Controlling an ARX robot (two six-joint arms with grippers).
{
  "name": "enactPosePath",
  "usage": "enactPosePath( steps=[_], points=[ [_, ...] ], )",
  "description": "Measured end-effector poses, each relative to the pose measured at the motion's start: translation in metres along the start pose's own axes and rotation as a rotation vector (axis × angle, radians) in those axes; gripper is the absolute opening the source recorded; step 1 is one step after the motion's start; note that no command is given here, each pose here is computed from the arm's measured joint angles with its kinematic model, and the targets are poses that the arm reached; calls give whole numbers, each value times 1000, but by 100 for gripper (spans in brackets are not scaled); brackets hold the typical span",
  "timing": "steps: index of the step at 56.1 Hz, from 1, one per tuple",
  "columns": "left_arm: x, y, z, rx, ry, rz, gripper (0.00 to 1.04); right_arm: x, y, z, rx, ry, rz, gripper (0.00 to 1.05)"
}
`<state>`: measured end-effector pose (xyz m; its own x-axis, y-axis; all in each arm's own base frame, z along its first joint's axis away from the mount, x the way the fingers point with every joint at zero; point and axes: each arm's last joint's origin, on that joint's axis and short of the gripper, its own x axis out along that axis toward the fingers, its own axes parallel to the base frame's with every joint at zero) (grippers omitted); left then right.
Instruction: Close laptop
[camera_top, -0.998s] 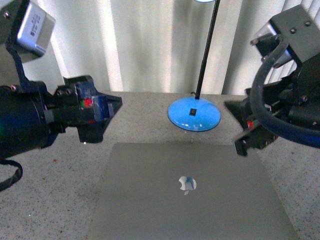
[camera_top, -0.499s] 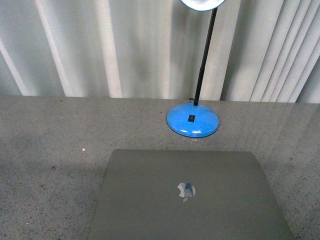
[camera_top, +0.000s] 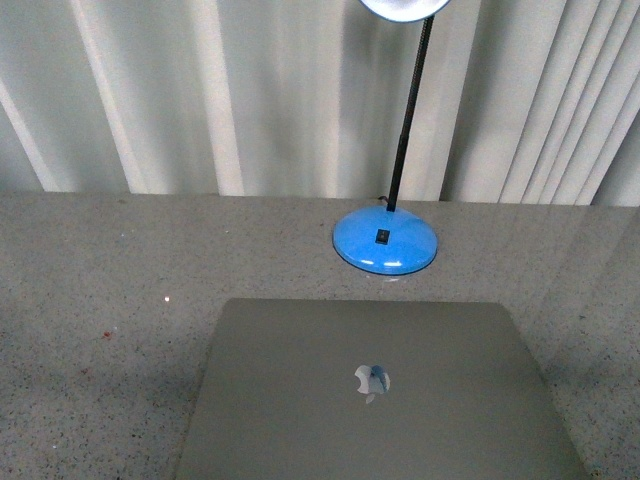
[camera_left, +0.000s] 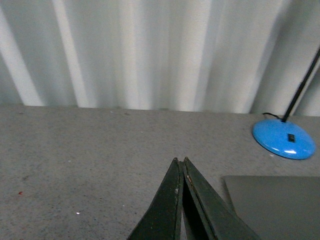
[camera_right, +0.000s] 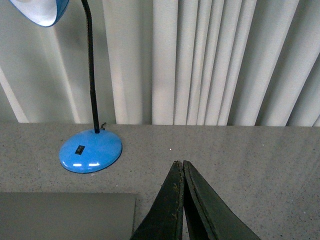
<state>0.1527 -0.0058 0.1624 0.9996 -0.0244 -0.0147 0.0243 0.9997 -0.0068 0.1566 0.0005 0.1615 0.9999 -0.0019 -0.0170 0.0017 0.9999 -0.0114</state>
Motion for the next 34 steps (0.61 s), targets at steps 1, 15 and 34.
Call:
enactPosePath(
  steps=[1, 15, 34],
  points=[
    [0, 1, 0, 0, 0, 3, 4, -1, 0, 0, 0, 0, -1, 3],
    [-12, 5, 8, 0, -27, 24, 4, -15, 0, 1, 0, -4, 3, 3],
    [-26, 5, 12, 0, -42, 24, 4, -29, 0, 5, 0, -19, 3, 3]
  ],
)
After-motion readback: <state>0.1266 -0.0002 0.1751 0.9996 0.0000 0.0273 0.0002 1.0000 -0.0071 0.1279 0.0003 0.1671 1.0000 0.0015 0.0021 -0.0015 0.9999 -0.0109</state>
